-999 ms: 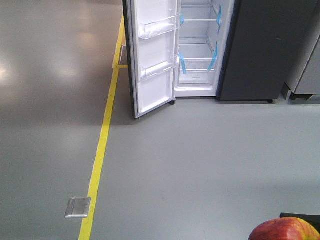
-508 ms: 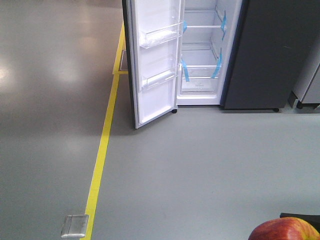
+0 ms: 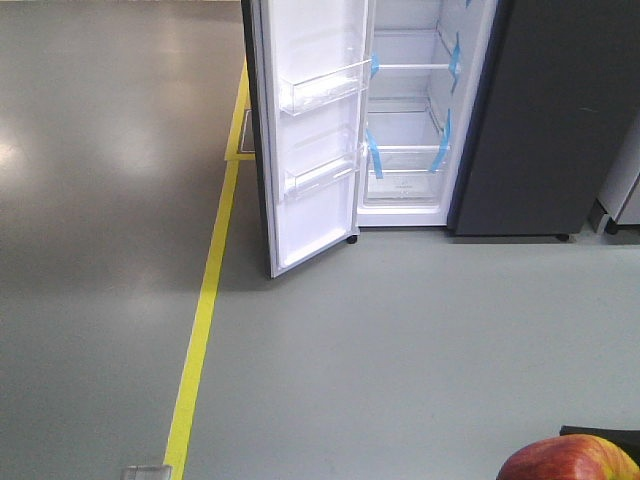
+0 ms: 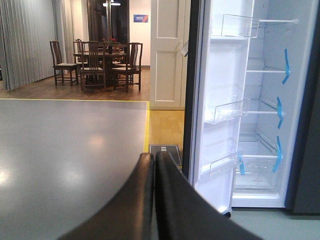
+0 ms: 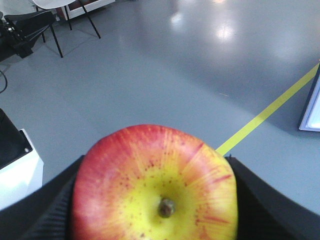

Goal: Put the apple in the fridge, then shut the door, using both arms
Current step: 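Continue driving up to the open refrigerator door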

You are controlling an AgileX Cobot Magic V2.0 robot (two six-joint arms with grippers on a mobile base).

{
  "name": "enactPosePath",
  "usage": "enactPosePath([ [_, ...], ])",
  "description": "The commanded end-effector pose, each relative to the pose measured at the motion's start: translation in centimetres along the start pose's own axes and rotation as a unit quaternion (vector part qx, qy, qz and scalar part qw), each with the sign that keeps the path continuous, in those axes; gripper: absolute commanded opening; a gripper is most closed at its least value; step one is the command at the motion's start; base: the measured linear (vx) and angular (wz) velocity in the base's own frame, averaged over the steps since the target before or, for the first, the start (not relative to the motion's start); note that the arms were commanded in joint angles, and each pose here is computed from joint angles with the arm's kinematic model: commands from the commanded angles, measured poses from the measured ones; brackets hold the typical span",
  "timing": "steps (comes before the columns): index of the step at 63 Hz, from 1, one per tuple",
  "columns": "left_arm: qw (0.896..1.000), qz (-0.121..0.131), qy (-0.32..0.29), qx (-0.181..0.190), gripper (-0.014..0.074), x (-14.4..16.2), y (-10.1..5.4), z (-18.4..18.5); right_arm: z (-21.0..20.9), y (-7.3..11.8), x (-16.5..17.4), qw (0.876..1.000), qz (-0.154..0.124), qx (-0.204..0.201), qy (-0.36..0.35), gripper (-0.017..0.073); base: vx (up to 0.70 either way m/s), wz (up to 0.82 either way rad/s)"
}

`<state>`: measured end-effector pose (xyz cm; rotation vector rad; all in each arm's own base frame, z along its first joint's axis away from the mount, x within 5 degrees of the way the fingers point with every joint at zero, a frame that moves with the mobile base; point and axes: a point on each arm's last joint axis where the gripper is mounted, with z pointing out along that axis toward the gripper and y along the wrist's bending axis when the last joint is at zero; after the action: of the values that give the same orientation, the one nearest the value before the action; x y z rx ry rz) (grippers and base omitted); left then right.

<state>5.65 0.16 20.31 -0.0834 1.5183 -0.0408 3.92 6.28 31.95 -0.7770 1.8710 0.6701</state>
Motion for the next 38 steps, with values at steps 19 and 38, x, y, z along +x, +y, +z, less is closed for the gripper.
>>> enactPosePath([
  [19, 0.999, -0.004, -0.033, 0.005, -0.0006, -0.03, -0.02, -0.07, -0.30, 0.03, -1.30, 0.999, 0.008, 0.003, -0.040, 0.0363, 0.18, 0.00],
  [38, 0.999, -0.004, -0.033, 0.005, -0.0006, -0.03, -0.02, -0.07, -0.30, 0.03, -1.30, 0.999, 0.008, 0.003, -0.040, 0.0363, 0.20, 0.02],
])
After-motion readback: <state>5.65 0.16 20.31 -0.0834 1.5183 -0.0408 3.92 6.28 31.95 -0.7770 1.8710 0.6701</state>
